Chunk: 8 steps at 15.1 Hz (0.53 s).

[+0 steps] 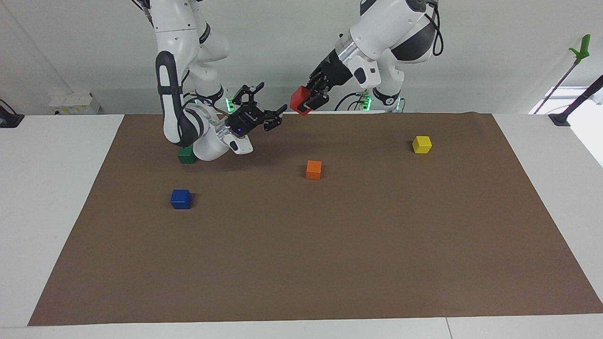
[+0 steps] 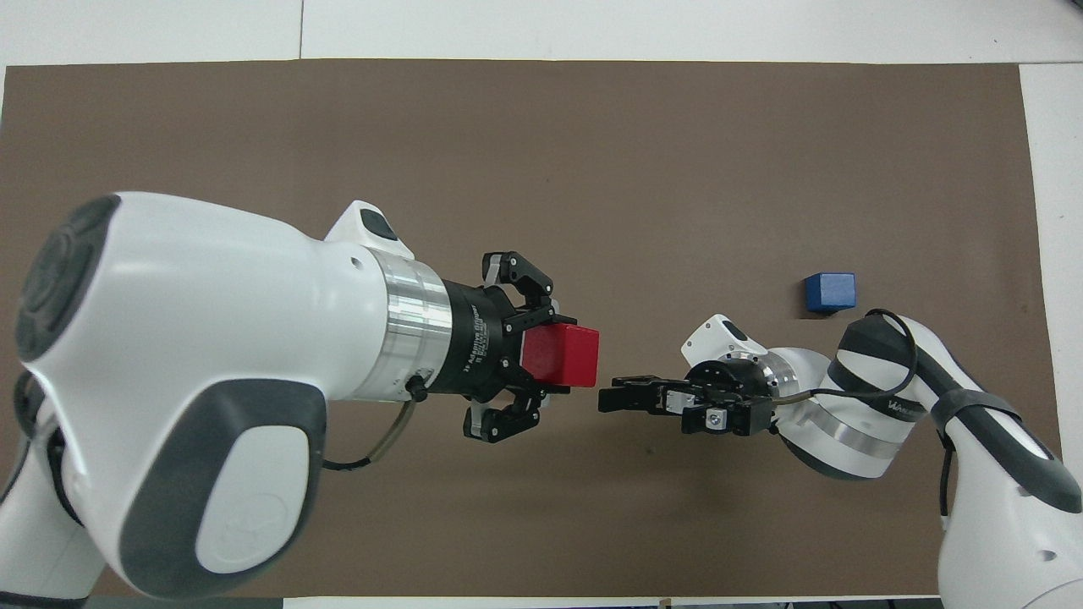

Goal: Transfer red block to right arm and stack on blue block
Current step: 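Close the right gripper on the red cube held by the left gripper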

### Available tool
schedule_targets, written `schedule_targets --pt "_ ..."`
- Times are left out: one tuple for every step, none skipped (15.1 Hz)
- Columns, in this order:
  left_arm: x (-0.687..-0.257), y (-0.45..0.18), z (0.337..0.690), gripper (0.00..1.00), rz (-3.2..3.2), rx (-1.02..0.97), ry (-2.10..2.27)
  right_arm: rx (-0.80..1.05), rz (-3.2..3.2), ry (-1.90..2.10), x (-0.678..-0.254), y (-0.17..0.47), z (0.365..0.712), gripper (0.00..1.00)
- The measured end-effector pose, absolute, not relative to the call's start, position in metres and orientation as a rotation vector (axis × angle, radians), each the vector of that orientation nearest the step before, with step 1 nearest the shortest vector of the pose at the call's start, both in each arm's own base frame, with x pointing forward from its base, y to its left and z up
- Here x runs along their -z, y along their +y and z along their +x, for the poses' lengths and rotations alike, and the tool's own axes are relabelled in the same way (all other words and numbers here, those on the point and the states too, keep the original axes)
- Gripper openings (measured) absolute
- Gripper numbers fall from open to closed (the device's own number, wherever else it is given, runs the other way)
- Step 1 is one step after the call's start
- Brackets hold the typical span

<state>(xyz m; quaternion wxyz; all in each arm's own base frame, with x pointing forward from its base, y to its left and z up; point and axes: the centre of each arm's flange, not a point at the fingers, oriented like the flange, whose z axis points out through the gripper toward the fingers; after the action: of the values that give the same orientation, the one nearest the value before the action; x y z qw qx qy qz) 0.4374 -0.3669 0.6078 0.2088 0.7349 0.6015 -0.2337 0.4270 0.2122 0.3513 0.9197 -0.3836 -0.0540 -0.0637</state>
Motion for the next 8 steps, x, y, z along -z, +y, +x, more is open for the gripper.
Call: schedule_targets --pt "-0.599 -0.373 0.43 0.55 2.046 0.645 1.681 0.121 -0.765 -0.107 -0.349 0.221 0.425 1.0" --pt "-0.593 -0.376 0.424 0.55 2.049 0.642 1.687 0.11 -0.753 -0.107 -0.343 0.229 0.422 1.0" --pt "-0.591 -0.378 0.419 0.55 2.046 0.637 1.695 0.102 -0.738 -0.109 -0.336 0.235 0.419 1.0" --pt "-0.591 -0.38 0.416 0.55 2.038 0.635 1.704 0.101 -0.719 -0.11 -0.328 0.238 0.418 1.0" --pt "-0.592 -0.381 0.414 0.55 2.027 0.631 1.71 0.106 -0.697 -0.114 -0.319 0.241 0.418 1.0" --pt "-0.594 -0.381 0.413 0.55 2.02 0.628 1.714 0.113 -0.681 -0.118 -0.311 0.245 0.419 1.0" --pt "-0.594 -0.381 0.412 0.55 2.017 0.627 1.716 0.117 -0.672 -0.12 -0.303 0.25 0.42 1.0" --pt "-0.594 -0.382 0.411 0.55 2.017 0.628 1.716 0.117 -0.667 -0.122 -0.298 0.253 0.421 1.0"
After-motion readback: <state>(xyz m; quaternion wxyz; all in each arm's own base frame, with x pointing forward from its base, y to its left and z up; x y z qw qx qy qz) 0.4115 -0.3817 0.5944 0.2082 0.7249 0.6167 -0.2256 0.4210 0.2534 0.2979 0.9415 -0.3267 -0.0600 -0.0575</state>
